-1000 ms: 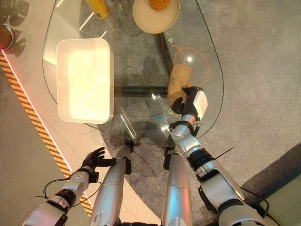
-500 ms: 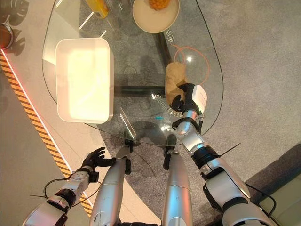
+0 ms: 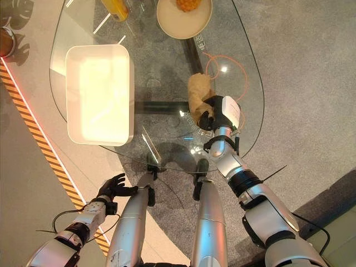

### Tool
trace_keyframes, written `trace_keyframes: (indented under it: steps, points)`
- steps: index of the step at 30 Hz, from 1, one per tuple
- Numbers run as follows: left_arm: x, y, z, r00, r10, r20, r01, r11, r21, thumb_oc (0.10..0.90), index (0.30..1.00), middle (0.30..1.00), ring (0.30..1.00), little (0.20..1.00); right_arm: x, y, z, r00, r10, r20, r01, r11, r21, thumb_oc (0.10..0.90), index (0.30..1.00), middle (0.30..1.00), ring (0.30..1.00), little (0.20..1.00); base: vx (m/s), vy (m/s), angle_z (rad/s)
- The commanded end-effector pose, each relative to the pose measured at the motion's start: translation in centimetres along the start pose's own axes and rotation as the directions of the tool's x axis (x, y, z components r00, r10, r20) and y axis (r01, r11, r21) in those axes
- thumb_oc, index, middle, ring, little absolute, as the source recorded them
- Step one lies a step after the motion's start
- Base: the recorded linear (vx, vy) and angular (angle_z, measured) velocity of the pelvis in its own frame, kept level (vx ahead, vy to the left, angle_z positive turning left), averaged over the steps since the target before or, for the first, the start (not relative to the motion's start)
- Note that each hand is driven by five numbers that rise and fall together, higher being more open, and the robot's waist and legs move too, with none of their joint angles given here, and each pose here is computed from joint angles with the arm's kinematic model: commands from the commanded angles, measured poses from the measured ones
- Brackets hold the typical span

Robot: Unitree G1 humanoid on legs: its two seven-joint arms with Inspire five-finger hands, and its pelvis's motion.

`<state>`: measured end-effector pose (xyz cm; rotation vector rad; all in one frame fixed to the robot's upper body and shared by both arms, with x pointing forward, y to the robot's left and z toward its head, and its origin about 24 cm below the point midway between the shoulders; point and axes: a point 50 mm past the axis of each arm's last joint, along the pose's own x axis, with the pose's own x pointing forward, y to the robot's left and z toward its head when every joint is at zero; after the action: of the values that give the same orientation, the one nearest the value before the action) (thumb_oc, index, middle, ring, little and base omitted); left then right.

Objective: Wipe the table with a cloth and put it in the basket.

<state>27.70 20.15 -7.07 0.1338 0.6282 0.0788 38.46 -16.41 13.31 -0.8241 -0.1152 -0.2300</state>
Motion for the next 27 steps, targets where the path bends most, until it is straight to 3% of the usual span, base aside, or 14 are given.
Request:
trace_keyframes:
  steps: [1, 27]
  points:
    - [-0.2, 0.2, -1.2, 0.999, 0.014, -0.041, -0.013, 1.0, 0.023, 0.8, 0.9, 0.9, 0.9, 0.9, -2.1, 3.7, 7.6, 0.916, 0.203, 0.347, -0.224, 0.974, 0.022, 0.1, 0.3, 0.3, 0.3, 0.2, 0.0, 0.0, 0.0]
    - [-0.1, -0.1, -0.7, 0.999, 0.003, -0.034, -0.002, 0.999, 0.032, 0.8, 0.9, 0.9, 0.9, 0.9, -3.2, 5.3, 8.3, 0.845, 0.36, 0.396, -0.352, 0.931, -0.096, 0.1, 0.3, 0.3, 0.3, 0.2, 0.0, 0.0, 0.0]
